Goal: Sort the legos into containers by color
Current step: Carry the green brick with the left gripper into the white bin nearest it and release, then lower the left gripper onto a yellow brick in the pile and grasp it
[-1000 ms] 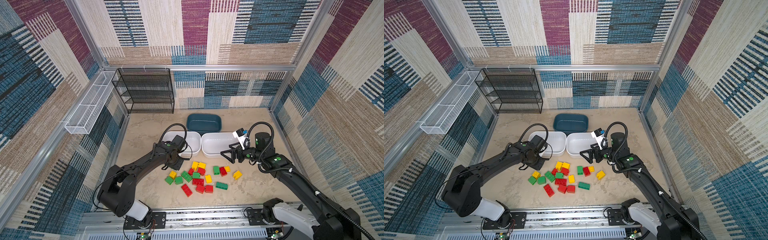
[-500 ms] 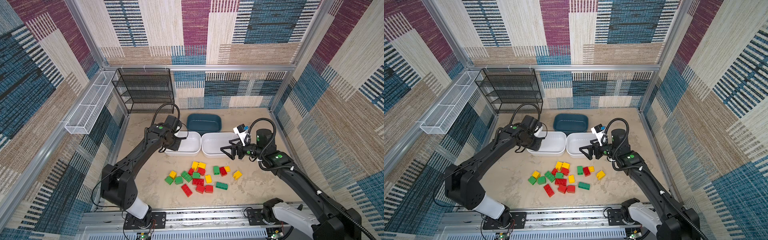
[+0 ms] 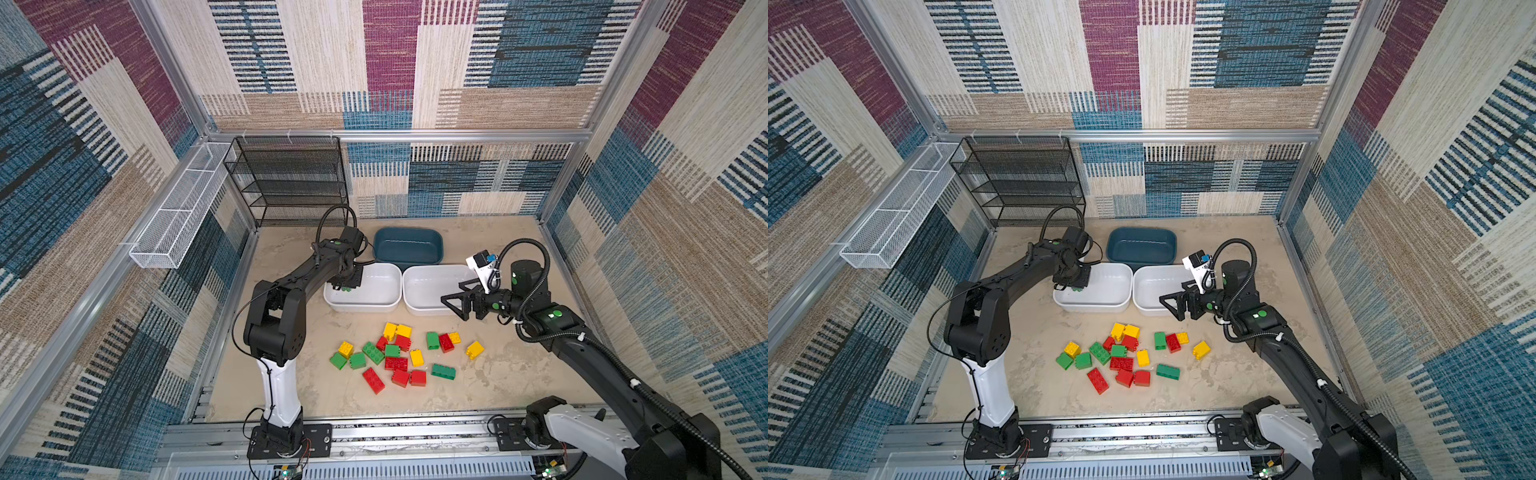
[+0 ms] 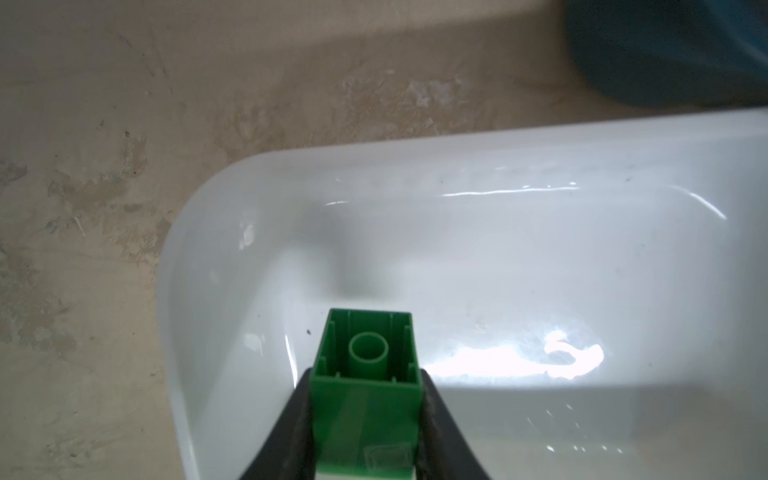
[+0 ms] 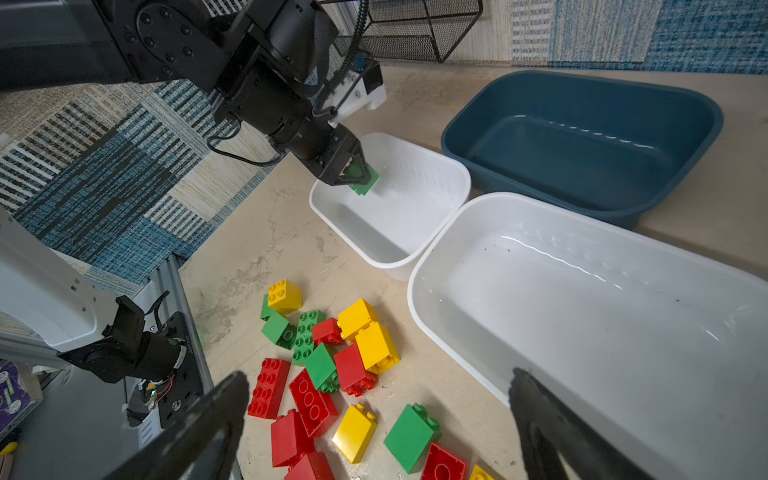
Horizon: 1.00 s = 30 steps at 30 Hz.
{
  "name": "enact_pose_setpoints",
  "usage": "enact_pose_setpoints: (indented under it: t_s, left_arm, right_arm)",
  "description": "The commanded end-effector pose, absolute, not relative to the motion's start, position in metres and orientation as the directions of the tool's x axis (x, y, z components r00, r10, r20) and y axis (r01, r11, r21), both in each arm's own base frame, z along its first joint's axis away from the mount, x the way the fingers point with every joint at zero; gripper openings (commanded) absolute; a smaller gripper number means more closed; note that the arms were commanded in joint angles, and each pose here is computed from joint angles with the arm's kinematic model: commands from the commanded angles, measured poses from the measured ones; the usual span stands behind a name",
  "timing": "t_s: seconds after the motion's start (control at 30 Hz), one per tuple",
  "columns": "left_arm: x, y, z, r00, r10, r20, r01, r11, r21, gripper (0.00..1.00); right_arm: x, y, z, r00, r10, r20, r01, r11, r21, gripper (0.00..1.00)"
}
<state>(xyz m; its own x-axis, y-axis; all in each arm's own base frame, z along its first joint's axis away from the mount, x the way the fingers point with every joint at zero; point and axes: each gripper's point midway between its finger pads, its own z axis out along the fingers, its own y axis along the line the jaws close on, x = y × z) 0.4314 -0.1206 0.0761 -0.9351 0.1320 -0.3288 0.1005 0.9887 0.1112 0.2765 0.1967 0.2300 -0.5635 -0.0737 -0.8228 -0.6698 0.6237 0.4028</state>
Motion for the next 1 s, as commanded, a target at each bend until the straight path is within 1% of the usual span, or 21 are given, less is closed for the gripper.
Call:
enact_pose_setpoints:
  t_s: [0.0, 0.1, 0.2, 0.27, 0.43, 0.5, 0.67, 0.73, 0.8, 0.97]
  left_arm:
    - [0.445, -0.116, 0.072, -0.932, 0.094, -0.351, 0.052, 0.99, 0.128, 0.33]
    - [0.445, -0.118, 0.064, -0.938, 0.095, -0.333, 0.057, 0.991, 0.122, 0.36]
    - [0.443, -0.118, 0.061, -0.944, 0.105, -0.311, 0.07, 0.99, 0.122, 0.46]
    - [0.439, -0.119, 0.066, -0.946, 0.109, -0.306, 0.078, 0.991, 0.113, 0.52]
    - [0.424, -0.126, 0.091, -0.942, 0.122, -0.313, 0.109, 0.992, 0.059, 0.6]
    - [0.41, -0.13, 0.108, -0.935, 0.14, -0.326, 0.136, 0.99, 0.033, 0.63]
    - [0.36, -0.128, 0.14, -0.924, 0.145, -0.354, 0.167, 0.985, -0.031, 0.73]
    - [0.337, -0.128, 0.143, -0.926, 0.139, -0.352, 0.172, 0.983, -0.065, 0.74]
    - [0.317, -0.126, 0.141, -0.927, 0.145, -0.346, 0.176, 0.983, -0.059, 0.74]
    - [0.27, -0.127, 0.124, -0.948, 0.142, -0.285, 0.169, 0.983, -0.073, 0.75]
  right_arm:
    - [0.281, 0.197, 0.232, -0.547, -0.061, -0.835, -0.673, 0.625, 0.396, 0.99]
    - [0.281, 0.198, 0.231, -0.552, -0.06, -0.832, -0.673, 0.622, 0.401, 0.99]
    - [0.28, 0.198, 0.234, -0.547, -0.059, -0.835, -0.676, 0.62, 0.399, 0.99]
    - [0.28, 0.199, 0.234, -0.547, -0.058, -0.835, -0.678, 0.617, 0.401, 0.99]
    - [0.281, 0.201, 0.237, -0.546, -0.054, -0.836, -0.685, 0.603, 0.408, 0.99]
    - [0.282, 0.202, 0.239, -0.542, -0.054, -0.838, -0.687, 0.603, 0.406, 0.99]
    - [0.281, 0.202, 0.24, -0.537, -0.053, -0.842, -0.691, 0.599, 0.404, 0.99]
    - [0.281, 0.203, 0.24, -0.538, -0.054, -0.841, -0.695, 0.593, 0.407, 0.99]
    - [0.282, 0.204, 0.241, -0.535, -0.056, -0.843, -0.699, 0.589, 0.405, 0.99]
    - [0.281, 0.206, 0.244, -0.534, -0.057, -0.844, -0.709, 0.574, 0.41, 0.99]
